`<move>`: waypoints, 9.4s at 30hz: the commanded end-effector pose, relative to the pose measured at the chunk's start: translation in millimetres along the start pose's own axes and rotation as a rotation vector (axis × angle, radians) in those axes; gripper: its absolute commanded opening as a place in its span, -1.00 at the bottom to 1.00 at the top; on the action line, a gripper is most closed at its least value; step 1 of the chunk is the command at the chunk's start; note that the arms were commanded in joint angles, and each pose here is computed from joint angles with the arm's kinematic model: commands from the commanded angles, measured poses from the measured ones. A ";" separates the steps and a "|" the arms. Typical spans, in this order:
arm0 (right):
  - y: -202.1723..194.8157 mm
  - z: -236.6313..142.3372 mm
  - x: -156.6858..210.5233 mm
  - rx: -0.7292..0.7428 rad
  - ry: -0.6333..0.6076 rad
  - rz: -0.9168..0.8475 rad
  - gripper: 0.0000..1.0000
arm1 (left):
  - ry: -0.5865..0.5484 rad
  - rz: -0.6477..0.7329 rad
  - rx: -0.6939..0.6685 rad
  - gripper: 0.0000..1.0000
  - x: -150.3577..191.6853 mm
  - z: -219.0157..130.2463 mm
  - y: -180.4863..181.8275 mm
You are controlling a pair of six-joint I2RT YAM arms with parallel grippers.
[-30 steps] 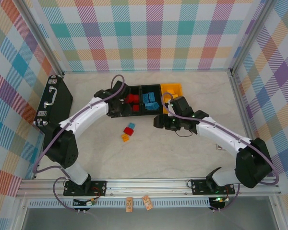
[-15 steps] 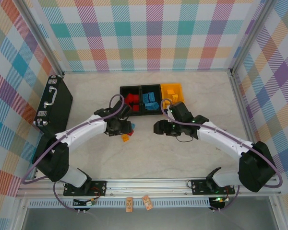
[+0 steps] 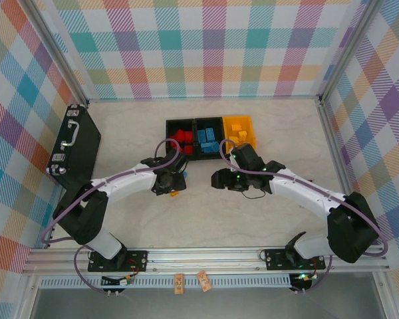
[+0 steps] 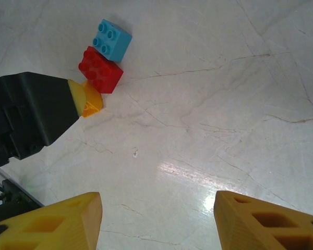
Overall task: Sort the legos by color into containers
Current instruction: Pick up the lego from the center of the table, then place the lego in the container, then pick up the lego from the center of the table, then place the lego in the container, then pick up the lego from the center of the table.
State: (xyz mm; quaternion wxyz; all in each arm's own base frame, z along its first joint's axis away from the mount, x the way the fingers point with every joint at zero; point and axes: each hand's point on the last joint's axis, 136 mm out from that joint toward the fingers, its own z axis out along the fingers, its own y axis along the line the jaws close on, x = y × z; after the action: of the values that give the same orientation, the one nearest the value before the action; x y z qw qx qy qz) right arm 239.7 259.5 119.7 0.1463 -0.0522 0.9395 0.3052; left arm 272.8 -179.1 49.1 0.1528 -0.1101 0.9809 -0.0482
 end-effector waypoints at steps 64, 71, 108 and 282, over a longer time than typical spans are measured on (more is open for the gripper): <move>-99.3 -94.0 -31.2 0.158 -0.337 0.242 0.24 | -0.120 0.259 0.291 -0.56 -111.5 -44.5 -248.0; -104.6 -93.1 -29.2 0.156 -0.334 0.255 0.24 | -0.135 0.288 0.349 -0.53 -125.6 -30.7 -284.4; -77.2 -87.1 -23.6 0.047 -0.259 0.212 0.25 | -0.188 0.355 0.360 0.14 -78.0 -95.1 -209.7; -2.1 -12.4 12.7 -0.107 -0.061 -0.129 0.29 | -0.095 0.458 0.027 -0.19 -44.6 46.2 -51.2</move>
State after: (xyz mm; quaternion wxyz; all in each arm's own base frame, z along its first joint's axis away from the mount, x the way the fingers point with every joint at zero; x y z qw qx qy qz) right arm 225.4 252.8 124.3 0.1858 -0.1150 0.9127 0.3454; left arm 334.5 -211.6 22.1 0.1983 0.1028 0.9745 -0.0200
